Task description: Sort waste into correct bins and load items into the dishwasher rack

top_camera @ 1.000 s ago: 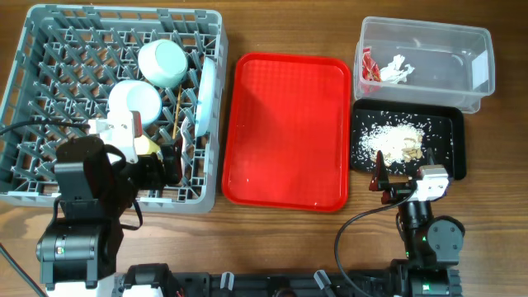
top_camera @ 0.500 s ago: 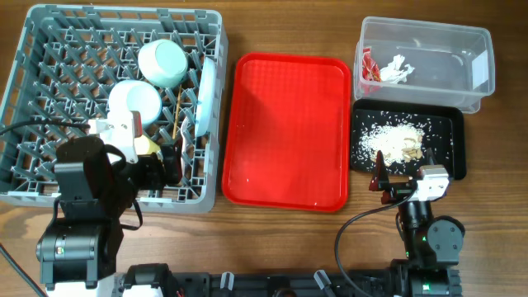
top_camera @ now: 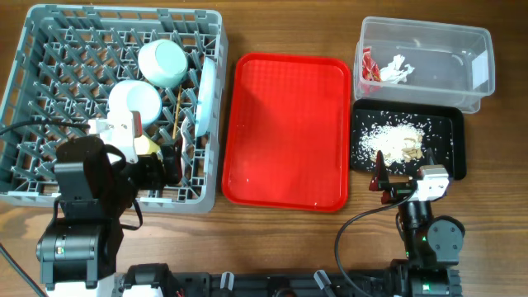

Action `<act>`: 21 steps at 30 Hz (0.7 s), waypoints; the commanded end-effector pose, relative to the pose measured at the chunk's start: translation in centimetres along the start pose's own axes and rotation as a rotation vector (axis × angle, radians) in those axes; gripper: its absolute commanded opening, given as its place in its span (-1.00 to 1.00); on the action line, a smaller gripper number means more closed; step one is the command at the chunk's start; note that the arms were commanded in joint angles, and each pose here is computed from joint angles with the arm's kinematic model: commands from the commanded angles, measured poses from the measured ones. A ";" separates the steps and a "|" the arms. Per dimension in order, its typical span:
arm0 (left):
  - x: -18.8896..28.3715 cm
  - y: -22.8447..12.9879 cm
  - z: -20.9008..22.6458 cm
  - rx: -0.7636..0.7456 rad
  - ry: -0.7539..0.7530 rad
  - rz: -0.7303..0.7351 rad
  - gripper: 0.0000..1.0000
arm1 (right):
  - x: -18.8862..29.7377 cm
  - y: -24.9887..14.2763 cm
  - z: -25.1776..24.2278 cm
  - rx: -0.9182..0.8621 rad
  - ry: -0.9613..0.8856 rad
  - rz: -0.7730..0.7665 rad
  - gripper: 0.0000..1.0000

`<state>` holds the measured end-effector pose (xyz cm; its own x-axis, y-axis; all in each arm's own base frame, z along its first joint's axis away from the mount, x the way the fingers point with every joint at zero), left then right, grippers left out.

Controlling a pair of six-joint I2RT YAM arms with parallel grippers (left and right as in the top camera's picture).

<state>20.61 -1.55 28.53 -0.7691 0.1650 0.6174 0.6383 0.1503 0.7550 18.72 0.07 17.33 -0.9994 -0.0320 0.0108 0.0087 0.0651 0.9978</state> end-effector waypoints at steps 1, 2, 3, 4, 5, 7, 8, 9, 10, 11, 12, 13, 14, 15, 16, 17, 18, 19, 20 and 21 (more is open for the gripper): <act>0.0 -0.1 -0.3 -0.023 -0.020 0.002 1.00 | 0.1 0.2 0.0 -0.010 -0.002 -0.014 0.99; 0.0 -0.1 -0.3 -0.023 -0.020 0.002 1.00 | 0.1 0.2 0.0 -0.010 -0.002 -0.013 1.00; 0.0 -0.1 -0.3 -0.023 -0.020 0.002 1.00 | 0.1 0.2 0.0 -0.010 -0.002 -0.014 0.99; 0.0 -0.1 -0.3 -0.023 -0.020 0.002 1.00 | 0.1 0.2 0.0 -0.011 -0.002 -0.013 0.99; 0.0 -0.1 -0.3 -0.023 -0.020 0.002 1.00 | 0.1 0.2 0.0 -0.010 -0.002 -0.014 0.99; 0.0 -0.1 -0.3 -0.023 -0.020 0.002 1.00 | 0.1 0.2 0.0 -0.010 -0.002 -0.014 0.99; 0.0 -0.1 -0.3 -0.023 -0.020 0.002 1.00 | 0.1 0.2 0.0 -0.010 -0.002 -0.014 1.00; 0.0 -0.1 -0.3 -0.023 -0.020 0.002 1.00 | 0.1 0.2 0.0 -0.010 -0.002 -0.014 0.99; 0.0 -0.1 -0.3 -0.023 -0.020 0.002 1.00 | 0.1 0.2 0.0 -0.010 -0.002 -0.013 0.99; 0.0 -0.1 -0.3 -0.023 -0.020 0.002 1.00 | 0.1 0.2 0.0 -0.011 -0.002 -0.013 0.99; 0.0 -0.1 -0.3 -0.023 -0.020 0.002 1.00 | 0.1 0.2 0.0 -0.011 -0.002 -0.013 1.00; 0.0 -0.1 -0.3 -0.023 -0.020 0.002 1.00 | 0.1 0.2 0.0 -0.010 -0.002 -0.013 0.99; 0.0 -0.1 -0.3 -0.023 -0.020 0.002 1.00 | 0.1 0.2 0.0 -0.010 -0.002 -0.014 0.99; 0.0 -0.1 -0.3 -0.023 -0.020 0.002 1.00 | 0.1 0.2 0.0 -0.010 -0.002 -0.013 0.99; 0.0 -0.1 -0.3 -0.023 -0.020 0.002 1.00 | 0.1 0.2 0.0 -0.011 -0.002 -0.013 0.99; 0.0 -0.1 -0.3 -0.024 -0.021 0.000 1.00 | 0.1 0.2 0.0 -0.010 -0.002 -0.014 1.00; 0.2 -0.1 -0.3 -0.025 -0.021 -0.005 1.00 | 0.1 0.2 0.0 -0.010 -0.002 -0.014 0.99; 0.3 -0.1 -0.3 -0.025 -0.021 -0.009 1.00 | 0.1 0.2 0.0 -0.011 -0.002 -0.013 1.00; 0.4 -0.1 -0.3 -0.026 -0.022 -0.011 1.00 | 0.1 0.2 0.0 -0.010 -0.002 -0.014 1.00; 0.5 -0.2 -0.4 -0.027 -0.021 -0.014 1.00 | 0.1 0.2 0.0 -0.010 -0.002 -0.014 0.99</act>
<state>20.58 -1.55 28.55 -0.7698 0.1650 0.6166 0.6374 0.1503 0.7557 18.72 0.07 17.33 -0.9994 -0.0320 0.0108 0.0087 0.0651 0.9978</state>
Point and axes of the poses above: each gripper's point midway between its finger pads, its own x axis back along the fingers, its own z axis along the line the jaws close on, y = z × x, the point moved 6 cm from there along x, back along the fingers, and after that the axes turned 2 degrees about x, right-handed, at the moved point
